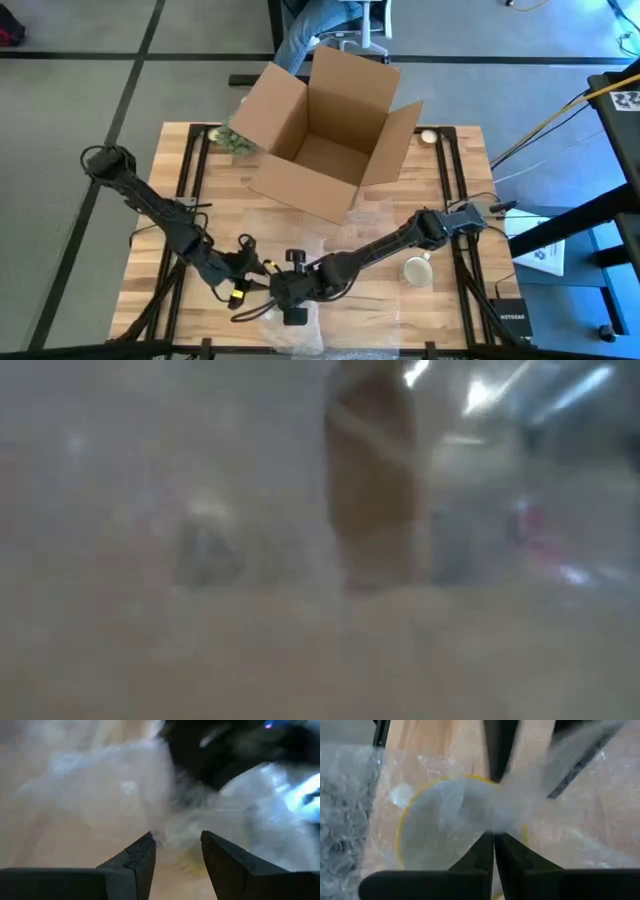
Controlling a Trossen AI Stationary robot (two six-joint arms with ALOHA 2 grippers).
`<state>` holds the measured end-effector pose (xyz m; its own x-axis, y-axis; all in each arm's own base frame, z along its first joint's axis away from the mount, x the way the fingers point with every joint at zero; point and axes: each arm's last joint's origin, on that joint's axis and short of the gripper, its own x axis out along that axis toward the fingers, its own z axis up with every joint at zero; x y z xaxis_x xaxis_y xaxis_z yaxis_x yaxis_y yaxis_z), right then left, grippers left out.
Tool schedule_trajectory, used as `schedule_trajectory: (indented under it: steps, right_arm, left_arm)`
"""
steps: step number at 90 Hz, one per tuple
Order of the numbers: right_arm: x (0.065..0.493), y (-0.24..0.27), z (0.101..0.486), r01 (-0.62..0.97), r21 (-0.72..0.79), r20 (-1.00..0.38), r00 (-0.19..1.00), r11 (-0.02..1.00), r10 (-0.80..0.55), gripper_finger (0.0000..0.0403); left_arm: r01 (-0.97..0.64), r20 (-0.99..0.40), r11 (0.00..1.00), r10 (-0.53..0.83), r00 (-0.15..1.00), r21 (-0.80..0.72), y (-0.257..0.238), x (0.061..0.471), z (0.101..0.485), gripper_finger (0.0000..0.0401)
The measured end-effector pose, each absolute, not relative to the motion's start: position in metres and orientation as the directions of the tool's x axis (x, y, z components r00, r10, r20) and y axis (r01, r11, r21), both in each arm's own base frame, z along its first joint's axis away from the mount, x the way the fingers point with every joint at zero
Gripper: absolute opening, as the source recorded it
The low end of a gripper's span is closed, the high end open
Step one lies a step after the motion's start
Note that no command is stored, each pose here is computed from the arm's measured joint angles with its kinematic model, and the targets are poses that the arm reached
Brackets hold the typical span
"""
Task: Wrap mug
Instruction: Wrap the orange mug with the left bubble wrap
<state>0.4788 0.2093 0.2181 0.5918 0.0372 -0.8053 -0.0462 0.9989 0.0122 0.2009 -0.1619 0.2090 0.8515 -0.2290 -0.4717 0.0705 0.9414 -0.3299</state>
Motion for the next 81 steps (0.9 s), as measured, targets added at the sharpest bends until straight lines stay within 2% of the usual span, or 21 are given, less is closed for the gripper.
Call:
schedule_trajectory:
  steps: [12,26,38,59,81]
  right_arm:
    - [0.479,0.209,0.218,-0.051,0.001,-0.803,0.595,0.999,0.031,0.0000]
    - [0.480,0.208,0.219,-0.053,-0.021,-0.798,0.602,0.998,0.015,0.0000]
    - [0.479,0.208,0.220,-0.055,-0.035,-0.802,0.598,0.998,0.005,0.0000]
    - [0.472,0.206,0.246,-0.081,-0.052,-0.824,0.567,0.995,0.003,0.0001]
    - [0.462,0.203,0.277,-0.052,0.020,-0.793,0.608,0.998,0.047,0.0001]
  left_arm:
    - [0.111,-0.447,0.932,-0.268,0.853,-0.346,-0.165,0.203,0.210,0.0141]
    - [0.103,-0.520,0.956,-0.237,0.821,-0.275,-0.169,0.207,0.191,0.0141]
    - [0.094,-0.503,0.952,-0.235,0.831,-0.290,-0.173,0.212,0.187,0.0141]
    - [0.096,-0.492,0.952,-0.235,0.838,-0.292,-0.172,0.214,0.188,0.0141]
    - [0.089,-0.493,0.949,-0.235,0.838,-0.301,-0.173,0.213,0.188,0.0141]
